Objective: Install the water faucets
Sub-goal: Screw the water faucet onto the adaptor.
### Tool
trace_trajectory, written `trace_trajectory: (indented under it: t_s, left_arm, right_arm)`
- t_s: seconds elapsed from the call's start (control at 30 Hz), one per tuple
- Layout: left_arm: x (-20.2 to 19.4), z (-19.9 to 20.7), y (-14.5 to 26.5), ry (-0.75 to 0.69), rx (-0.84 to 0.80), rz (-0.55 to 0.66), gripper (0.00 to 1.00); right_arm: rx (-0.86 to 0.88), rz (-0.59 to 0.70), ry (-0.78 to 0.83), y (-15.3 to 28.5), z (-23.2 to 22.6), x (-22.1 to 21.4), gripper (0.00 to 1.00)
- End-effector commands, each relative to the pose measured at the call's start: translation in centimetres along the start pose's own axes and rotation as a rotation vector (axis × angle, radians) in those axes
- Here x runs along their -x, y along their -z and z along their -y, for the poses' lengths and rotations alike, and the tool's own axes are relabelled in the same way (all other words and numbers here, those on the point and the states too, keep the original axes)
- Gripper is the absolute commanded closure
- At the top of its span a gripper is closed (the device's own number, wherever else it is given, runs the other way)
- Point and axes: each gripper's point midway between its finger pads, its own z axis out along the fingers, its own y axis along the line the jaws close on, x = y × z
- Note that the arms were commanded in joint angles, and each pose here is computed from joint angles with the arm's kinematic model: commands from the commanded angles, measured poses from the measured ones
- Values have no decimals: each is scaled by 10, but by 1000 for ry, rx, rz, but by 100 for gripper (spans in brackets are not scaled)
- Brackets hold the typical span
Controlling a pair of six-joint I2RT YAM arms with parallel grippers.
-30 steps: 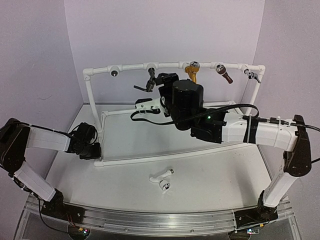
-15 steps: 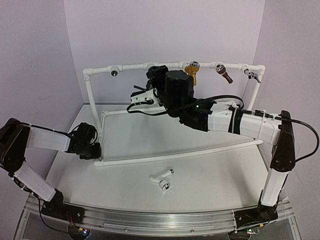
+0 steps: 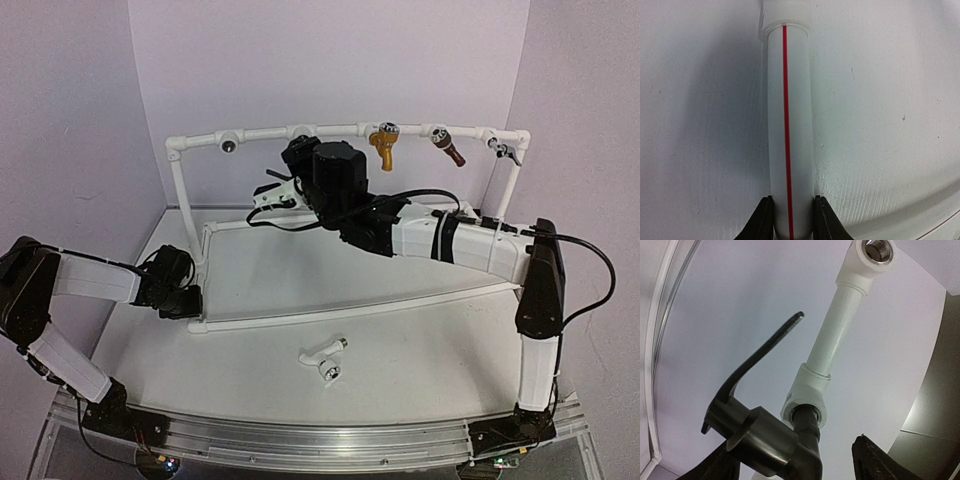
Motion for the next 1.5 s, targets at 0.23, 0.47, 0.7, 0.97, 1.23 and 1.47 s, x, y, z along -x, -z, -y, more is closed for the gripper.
trace_trajectory:
  t_s: [0.23,0.47,0.7,0.97,1.23,1.47]
  left_arm:
    - [-17,61,7,-72,-271,-80,100]
    - [-18,60,7,-71,-271,-81,100]
    - [-17,61,6,-73,-271,-83,100]
    - [-18,62,5,-76,-272,-89,100]
    - [-18,62,4,-78,-274,-92,100]
    - [-17,62,5,-78,-277,-86,100]
  right_arm:
    - [-42,-30,-16,-8,12,4,55]
    - [-240,-86,-349,-11,30,1,88]
    - [-414,-242,-872,-16,39,-26,95]
    - [-534,-355,-1742,4,20,-70,95]
    - [-516,-32,-2548,32,13,-79,98]
    - [-224,422,-2774,30,57,-50,87]
